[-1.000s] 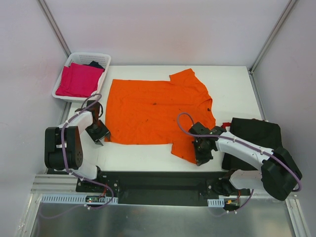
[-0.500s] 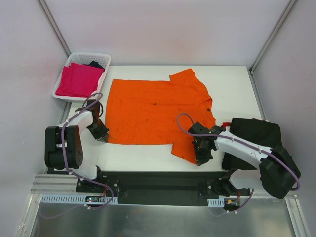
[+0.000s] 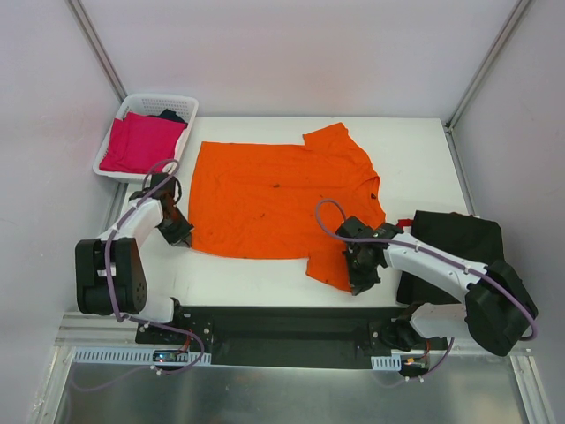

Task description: Fold and stack the t-shirts

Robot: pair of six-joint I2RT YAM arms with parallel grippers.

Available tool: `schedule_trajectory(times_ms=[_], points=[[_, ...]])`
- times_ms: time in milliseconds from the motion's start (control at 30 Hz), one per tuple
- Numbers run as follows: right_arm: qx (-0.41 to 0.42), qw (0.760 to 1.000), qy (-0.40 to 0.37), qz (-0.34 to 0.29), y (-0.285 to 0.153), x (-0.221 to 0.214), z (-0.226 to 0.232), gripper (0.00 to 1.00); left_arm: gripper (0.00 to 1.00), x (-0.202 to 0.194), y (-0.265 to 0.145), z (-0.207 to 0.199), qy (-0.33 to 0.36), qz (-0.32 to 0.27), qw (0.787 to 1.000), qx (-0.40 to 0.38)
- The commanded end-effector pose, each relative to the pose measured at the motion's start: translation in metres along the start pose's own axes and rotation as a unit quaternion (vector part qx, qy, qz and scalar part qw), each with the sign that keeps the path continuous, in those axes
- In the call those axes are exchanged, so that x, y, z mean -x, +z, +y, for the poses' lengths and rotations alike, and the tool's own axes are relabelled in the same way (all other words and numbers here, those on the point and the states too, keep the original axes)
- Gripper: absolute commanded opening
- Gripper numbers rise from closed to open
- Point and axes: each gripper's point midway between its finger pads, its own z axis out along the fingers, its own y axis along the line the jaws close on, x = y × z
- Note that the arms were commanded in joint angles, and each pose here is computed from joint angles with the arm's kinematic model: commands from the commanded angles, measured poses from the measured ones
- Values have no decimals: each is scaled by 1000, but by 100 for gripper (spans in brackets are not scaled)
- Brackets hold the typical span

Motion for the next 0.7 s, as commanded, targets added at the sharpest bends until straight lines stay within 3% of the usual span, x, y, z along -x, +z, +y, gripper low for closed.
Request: schedule_trajectory(times_ms=[0,667], points=[[2,1000,0,-28,-22,16,4,1,0,7,-25,-8,3,-18,1000,-24],[-7,997,29,-73,-67,92,-30,1,0,18,-63,-18,16,-33,999,-37]])
